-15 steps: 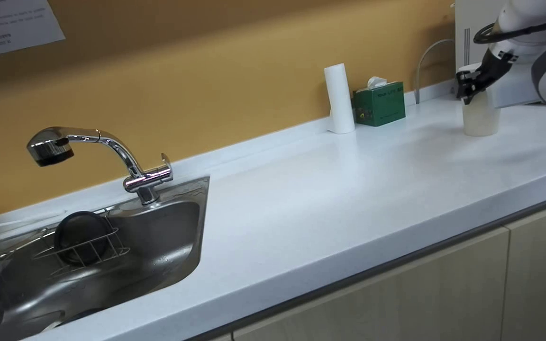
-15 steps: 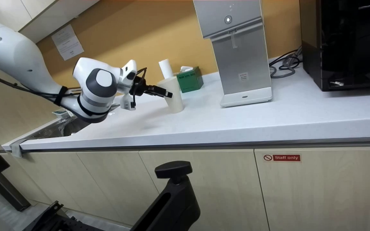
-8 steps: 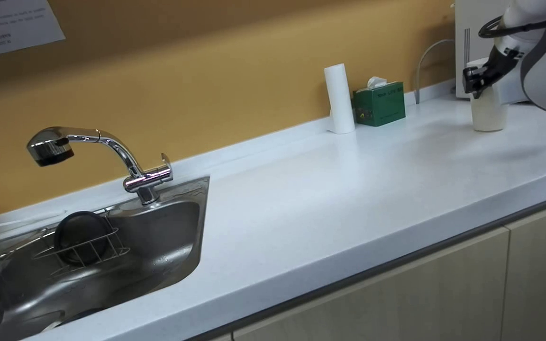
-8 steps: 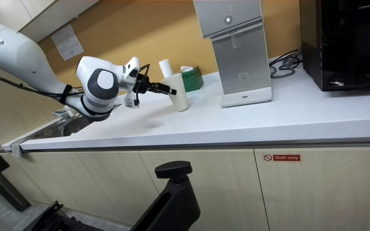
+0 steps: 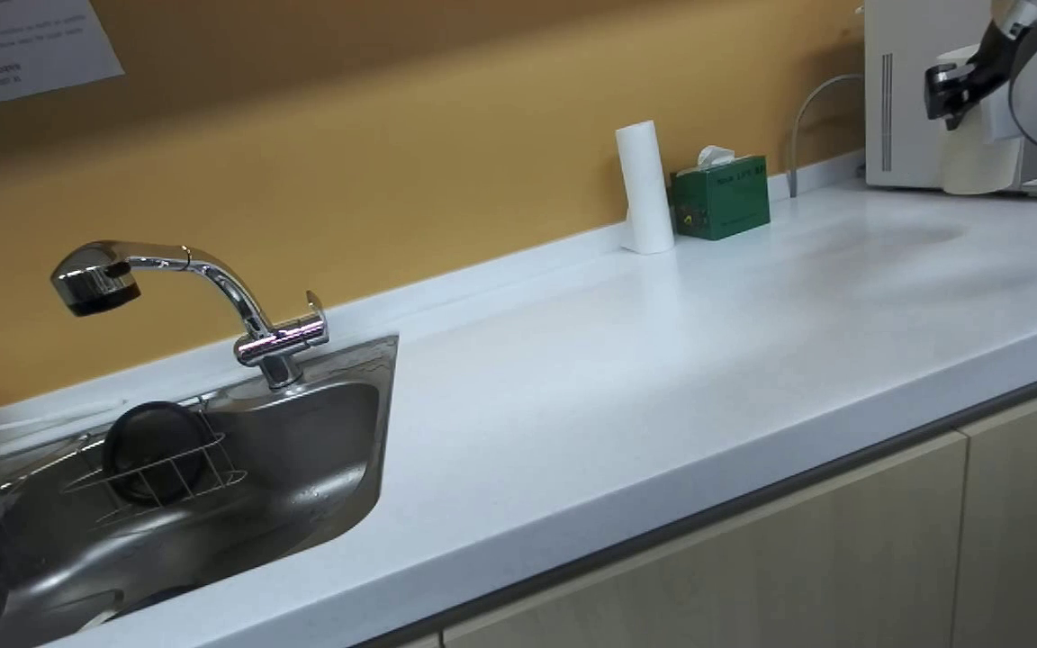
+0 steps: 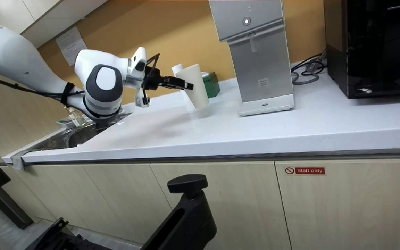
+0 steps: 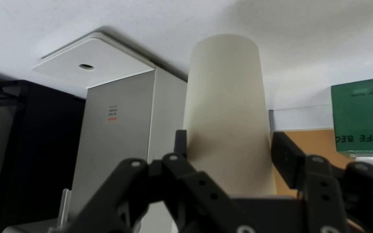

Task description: Put the white cup on the coffee maker

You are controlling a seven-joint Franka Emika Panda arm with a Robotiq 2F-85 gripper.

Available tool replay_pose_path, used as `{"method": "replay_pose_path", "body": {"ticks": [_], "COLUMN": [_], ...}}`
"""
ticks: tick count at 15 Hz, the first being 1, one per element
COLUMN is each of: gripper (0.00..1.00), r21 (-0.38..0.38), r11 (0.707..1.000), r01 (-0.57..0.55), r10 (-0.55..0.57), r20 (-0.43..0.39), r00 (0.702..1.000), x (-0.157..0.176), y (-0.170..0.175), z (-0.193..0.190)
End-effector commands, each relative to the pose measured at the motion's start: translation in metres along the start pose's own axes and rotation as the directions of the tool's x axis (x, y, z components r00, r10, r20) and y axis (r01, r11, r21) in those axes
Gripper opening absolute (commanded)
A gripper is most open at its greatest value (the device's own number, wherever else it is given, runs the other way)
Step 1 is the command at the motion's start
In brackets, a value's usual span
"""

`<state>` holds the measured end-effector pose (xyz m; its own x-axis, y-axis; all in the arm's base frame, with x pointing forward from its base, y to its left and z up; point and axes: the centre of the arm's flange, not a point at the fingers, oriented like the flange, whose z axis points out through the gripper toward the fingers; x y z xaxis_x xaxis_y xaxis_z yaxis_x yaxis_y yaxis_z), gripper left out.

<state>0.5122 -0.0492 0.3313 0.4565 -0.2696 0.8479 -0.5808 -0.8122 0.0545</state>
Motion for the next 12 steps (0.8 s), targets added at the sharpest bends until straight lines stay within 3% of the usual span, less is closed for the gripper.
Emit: {"method": "replay_pose_path", "body": {"ticks": [1, 2, 5, 6, 7, 12], "gripper": [0.42, 0.67, 0.67, 0.42, 0.42, 0.42], "r21": [-0.035, -0.03, -0.043, -0.042, -0.086, -0.202], "r11": [0.999, 0.999, 0.999, 0.999, 0.996, 0.977], "r01": [-0.024, -0.013, -0.021, -0.021, -0.035, -0.075], "r10": [0.026, 0.013, 0.022, 0.023, 0.035, 0.064], "r20": [0.045, 0.01, 0.035, 0.037, -0.005, -0.062], "r00": [0.999, 1.0, 0.999, 0.999, 0.999, 0.996], "x": [0.006, 0.003, 0.001, 0.001, 0.003, 0.016], "y": [0.024, 0.013, 0.021, 0.021, 0.027, 0.067], "z": [-0.008, -0.001, 0.0, 0.0, 0.004, 0.034]}}
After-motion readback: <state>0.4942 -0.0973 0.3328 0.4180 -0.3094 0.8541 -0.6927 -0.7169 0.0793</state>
